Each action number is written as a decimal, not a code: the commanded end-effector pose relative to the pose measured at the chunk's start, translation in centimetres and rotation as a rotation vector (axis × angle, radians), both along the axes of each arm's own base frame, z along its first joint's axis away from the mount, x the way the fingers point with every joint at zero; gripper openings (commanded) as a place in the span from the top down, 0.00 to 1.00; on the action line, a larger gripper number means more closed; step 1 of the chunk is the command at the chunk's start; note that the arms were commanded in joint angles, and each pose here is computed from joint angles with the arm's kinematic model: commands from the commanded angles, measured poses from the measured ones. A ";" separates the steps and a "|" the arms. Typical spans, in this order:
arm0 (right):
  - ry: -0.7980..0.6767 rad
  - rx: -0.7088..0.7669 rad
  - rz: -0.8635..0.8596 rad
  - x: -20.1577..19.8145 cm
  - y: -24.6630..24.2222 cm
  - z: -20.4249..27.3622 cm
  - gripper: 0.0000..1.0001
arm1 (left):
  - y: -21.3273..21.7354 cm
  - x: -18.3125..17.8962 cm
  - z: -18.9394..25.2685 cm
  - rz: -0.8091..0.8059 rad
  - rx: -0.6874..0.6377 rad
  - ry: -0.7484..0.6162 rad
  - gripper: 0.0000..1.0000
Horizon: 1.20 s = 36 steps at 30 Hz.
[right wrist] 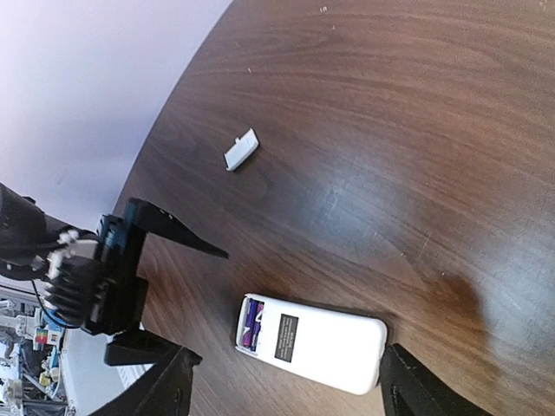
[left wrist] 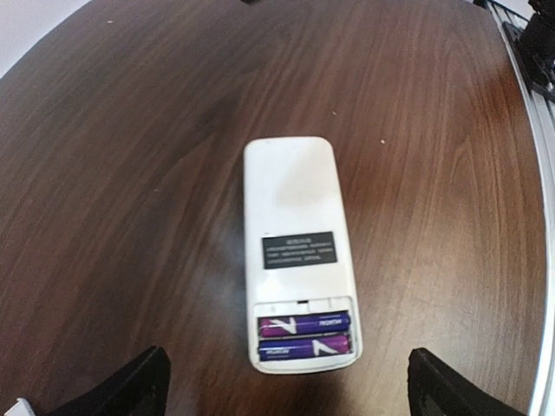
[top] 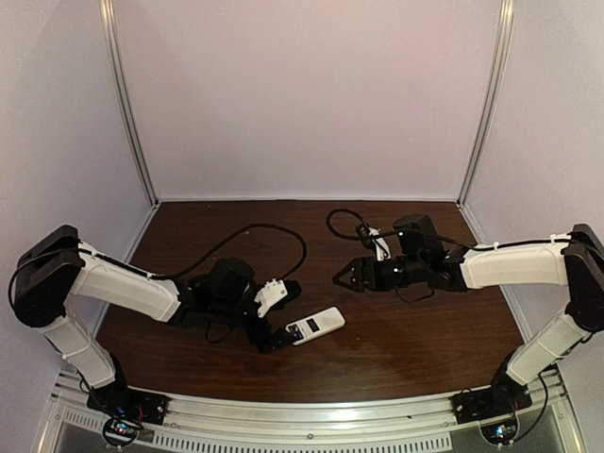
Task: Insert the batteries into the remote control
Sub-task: Load the battery into the battery compartment, then pick up the remote control without the battery cover from the center of the board.
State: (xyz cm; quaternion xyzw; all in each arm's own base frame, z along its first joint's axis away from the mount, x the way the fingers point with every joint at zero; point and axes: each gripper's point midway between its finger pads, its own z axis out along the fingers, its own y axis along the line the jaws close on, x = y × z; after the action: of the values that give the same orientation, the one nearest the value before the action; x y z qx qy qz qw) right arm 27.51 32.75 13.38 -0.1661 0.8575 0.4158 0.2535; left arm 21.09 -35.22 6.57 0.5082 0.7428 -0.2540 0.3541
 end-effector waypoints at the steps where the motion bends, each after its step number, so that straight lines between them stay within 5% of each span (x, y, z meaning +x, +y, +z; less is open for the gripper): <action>1: -0.023 0.101 -0.073 0.9 -1.7 1.9 0.22 | -0.9 -0.5 -2.2 -0.049 0.087 0.013 0.03; 9: -0.039 0.181 -0.134 0.9 -4.5 2.7 0.15 | -2.1 0.1 -4.0 -0.075 0.165 0.003 0.05; 25: -0.002 0.357 -0.138 0.4 -6.4 3.8 0.00 | -4.1 0.5 -7.0 -0.095 0.247 0.061 0.43; 36: 0.104 0.409 -0.120 0.2 -6.1 2.2 0.05 | -6.3 3.9 -1.0 0.036 0.097 -0.054 0.66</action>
State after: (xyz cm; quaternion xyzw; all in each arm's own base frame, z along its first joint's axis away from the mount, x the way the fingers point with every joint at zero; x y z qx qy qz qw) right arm 28.23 25.91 15.04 -0.0327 0.7936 0.5421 0.2743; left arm 22.28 -40.13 1.68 0.5574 0.7531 -0.2031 0.2844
